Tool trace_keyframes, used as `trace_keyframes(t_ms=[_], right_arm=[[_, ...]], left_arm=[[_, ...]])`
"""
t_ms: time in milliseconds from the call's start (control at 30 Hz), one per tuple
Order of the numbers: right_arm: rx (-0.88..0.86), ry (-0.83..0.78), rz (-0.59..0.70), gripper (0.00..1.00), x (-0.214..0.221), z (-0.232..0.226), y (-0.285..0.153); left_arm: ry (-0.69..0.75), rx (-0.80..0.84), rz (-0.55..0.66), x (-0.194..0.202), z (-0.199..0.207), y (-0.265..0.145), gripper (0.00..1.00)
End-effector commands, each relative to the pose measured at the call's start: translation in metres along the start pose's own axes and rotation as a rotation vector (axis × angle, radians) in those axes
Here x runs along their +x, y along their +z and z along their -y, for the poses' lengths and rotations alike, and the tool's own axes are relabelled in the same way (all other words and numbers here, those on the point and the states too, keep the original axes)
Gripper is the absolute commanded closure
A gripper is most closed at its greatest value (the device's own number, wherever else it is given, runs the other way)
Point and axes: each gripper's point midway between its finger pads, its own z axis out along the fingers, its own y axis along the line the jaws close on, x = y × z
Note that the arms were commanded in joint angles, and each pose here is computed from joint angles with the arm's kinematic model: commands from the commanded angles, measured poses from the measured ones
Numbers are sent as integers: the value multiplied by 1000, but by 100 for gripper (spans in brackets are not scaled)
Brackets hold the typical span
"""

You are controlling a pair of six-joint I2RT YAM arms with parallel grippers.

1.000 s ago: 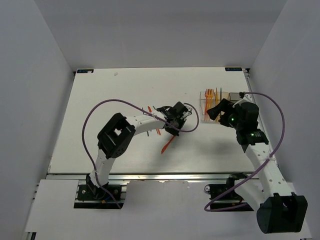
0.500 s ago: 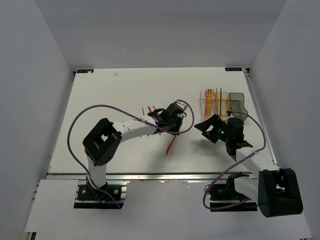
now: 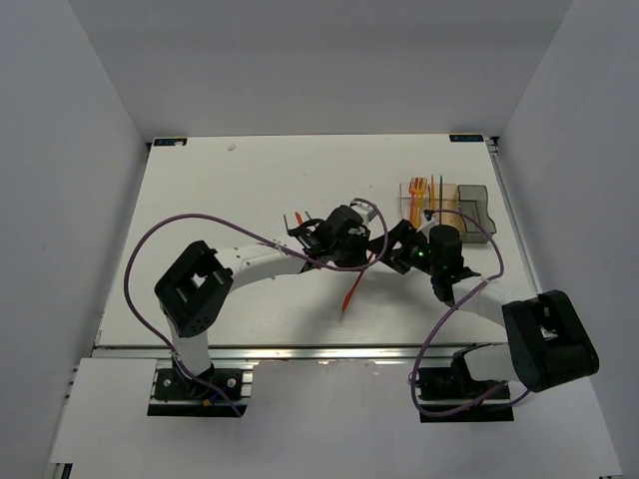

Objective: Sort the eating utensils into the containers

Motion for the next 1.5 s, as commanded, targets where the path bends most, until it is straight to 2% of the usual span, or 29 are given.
trace_keyframes(t_ms=[0,233,300,367,433,500,533,567,600,633,700,733,800,833,867,900,933,967,1033,1200,1467], right_arm=[[-75,-47,50,26,-17,-26,8],[-59,-30,34,45,-9,-21,11],[-71,-26,33,59,-7,-22,10],[-83,-24,35,67,-5,-24,8],[-91,-34,48,89,-8,-28,6],[-83,-45,85,100,-15,-30,3],[-74,-61,99,100,-18,-30,3],[-46,-66,102,100,-20,-25,2],[-40,-90,126,100,-31,-31,2],[2,-135,165,100,-45,-26,1],[35,-184,200,100,-69,-31,0],[51,-218,224,100,-83,-33,-1],[123,-403,285,100,-133,-40,-5],[173,-469,305,100,-155,-38,-9],[231,-624,276,100,-169,-28,-5],[297,-675,237,100,-177,-18,-5],[318,-749,296,100,-215,-41,-11],[381,-818,260,100,-228,-26,-5],[445,-859,299,100,-269,-34,-14],[598,-950,305,100,-321,-1,-11],[660,-955,254,100,-338,39,1]], left_arm=[[3,106,73,-23,29,-23,100],[-2,116,115,-33,33,-29,100],[-7,114,123,-36,34,-29,100],[-14,101,134,-40,33,-28,100],[-15,101,139,-43,33,-28,100],[-19,101,146,-47,35,-28,100],[-22,90,143,-47,34,-29,100],[-25,81,141,-48,34,-30,91],[-33,58,164,-57,32,-35,73],[-42,25,144,-54,27,-38,38],[-52,-36,188,-67,20,-55,21],[-57,-116,187,-66,6,-65,2],[-63,-191,207,-68,-6,-87,2],[-66,-267,234,-68,-20,-113,2],[-63,-306,244,-67,-27,-127,2],[-57,-337,252,-65,-34,-141,2],[-47,-377,260,-56,-44,-163,2],[-19,-393,254,-51,-50,-172,2],[7,-412,235,-30,-62,-190,2],[58,-475,229,4,-90,-208,2],[79,-497,221,26,-106,-201,2]])
